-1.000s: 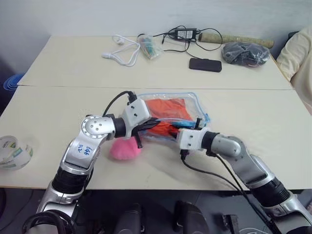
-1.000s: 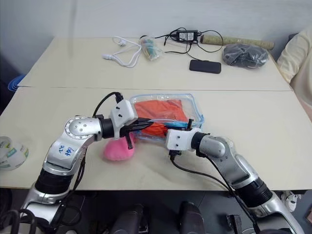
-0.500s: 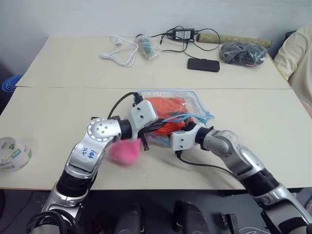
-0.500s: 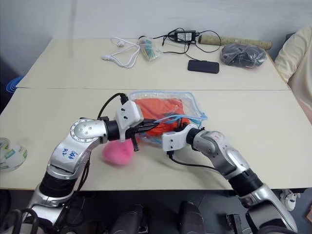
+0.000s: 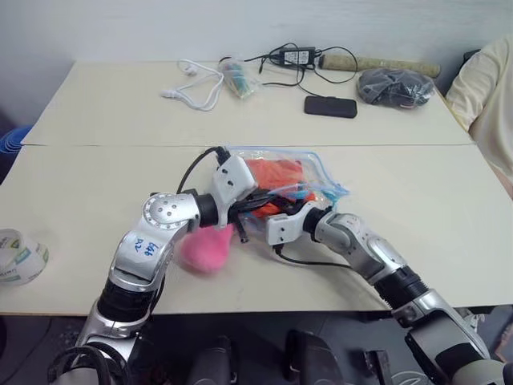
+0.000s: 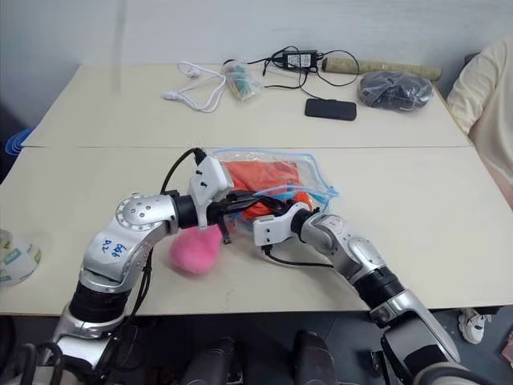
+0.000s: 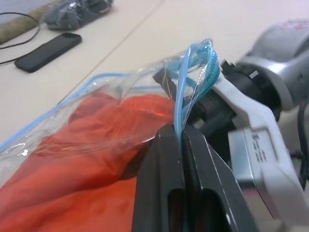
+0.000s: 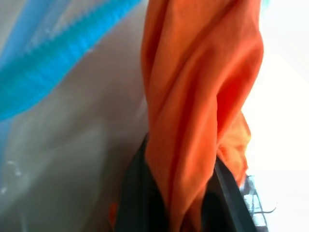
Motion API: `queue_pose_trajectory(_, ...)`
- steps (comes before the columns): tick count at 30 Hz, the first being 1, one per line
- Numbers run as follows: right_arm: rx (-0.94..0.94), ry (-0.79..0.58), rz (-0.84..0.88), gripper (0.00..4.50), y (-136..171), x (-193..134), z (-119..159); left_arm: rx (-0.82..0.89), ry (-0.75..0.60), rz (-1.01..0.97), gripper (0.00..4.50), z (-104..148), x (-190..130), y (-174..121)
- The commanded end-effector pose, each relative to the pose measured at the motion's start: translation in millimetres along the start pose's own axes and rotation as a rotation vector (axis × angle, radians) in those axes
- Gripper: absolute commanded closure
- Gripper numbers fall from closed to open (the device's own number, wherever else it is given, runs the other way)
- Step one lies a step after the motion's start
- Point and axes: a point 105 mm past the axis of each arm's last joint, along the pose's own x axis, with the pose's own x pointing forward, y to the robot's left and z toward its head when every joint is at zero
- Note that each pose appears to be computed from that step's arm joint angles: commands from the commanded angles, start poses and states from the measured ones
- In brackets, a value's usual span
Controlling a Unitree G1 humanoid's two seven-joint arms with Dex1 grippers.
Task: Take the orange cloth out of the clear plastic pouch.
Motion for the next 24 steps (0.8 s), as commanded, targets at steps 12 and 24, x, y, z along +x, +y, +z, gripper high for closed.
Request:
queue_pose_trajectory(12, -0.168, -0.128, 0.036, 4.5, -45, -37, 26, 0.021, 0.081, 0.075, 4.5, -16, 15, 16)
queue_pose_trajectory(24, 0.354, -0.22, 0.478, 4.5, -93, -156, 39, 0.113, 0.15, 0.069, 4.5, -37, 10, 18)
